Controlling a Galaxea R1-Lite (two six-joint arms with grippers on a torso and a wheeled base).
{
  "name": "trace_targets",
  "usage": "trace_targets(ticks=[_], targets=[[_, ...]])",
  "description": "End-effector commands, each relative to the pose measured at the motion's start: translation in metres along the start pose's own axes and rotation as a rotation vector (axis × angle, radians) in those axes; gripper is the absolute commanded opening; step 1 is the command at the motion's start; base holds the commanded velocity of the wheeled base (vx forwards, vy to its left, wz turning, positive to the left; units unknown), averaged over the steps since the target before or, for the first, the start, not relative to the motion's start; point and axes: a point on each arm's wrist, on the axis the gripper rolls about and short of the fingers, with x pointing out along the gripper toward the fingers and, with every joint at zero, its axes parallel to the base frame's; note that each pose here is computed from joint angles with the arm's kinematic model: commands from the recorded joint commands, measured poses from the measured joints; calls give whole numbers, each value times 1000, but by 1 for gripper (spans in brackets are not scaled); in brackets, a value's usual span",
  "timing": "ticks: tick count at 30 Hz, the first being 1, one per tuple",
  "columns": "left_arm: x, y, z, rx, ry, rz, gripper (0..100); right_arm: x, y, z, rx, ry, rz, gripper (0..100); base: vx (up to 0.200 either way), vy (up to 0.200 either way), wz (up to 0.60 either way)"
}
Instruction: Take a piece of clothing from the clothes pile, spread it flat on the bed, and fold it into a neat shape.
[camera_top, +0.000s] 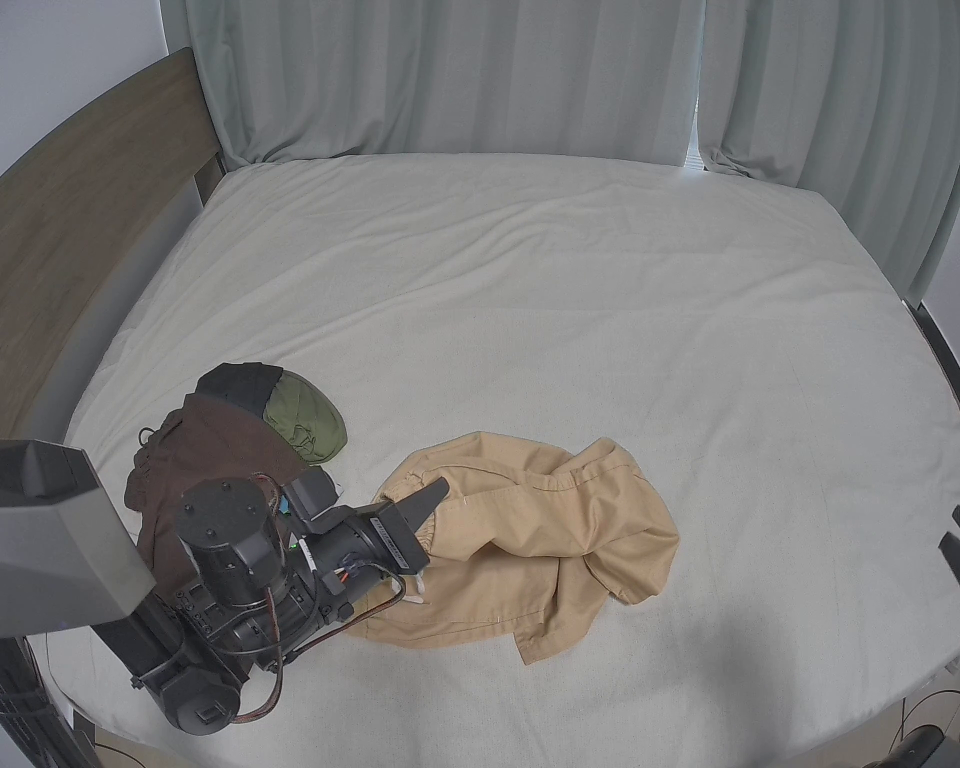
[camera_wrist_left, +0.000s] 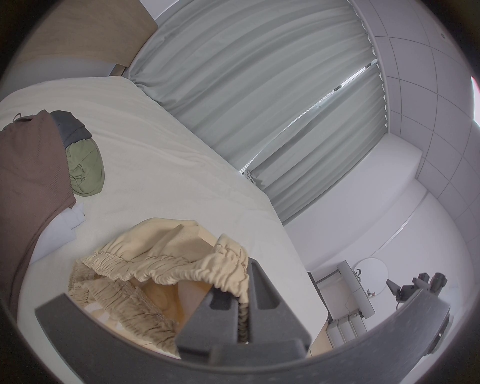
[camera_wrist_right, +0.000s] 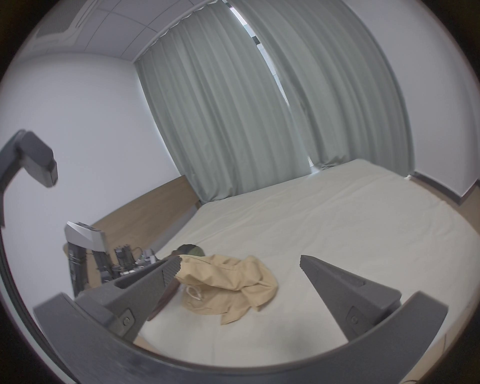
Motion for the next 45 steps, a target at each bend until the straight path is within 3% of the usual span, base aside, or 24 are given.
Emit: trace_targets(ticks=[1,14,25,32,41,45], targets=[[0,-1,1,0,-4,-3,0,37,2,21,58,94,90,100,0,0,0],[0,-1,2,-2,-8,-6,0,93,2,35,81,163,281,100,0,0,0],[0,-1,2,-2,-7,-4,0,140,-6,25,108,160,328,100,0,0,0],[0,0,2,-3,-8,-1,0,151,-11,16,125,172,327,100,0,0,0],[0,10,10,-5,-34,30,0,180,-29,-19,295,290,260,100,0,0,0],[0,14,13,-6,-43,42,0,193,-38,-37,324,321,240,100,0,0,0]])
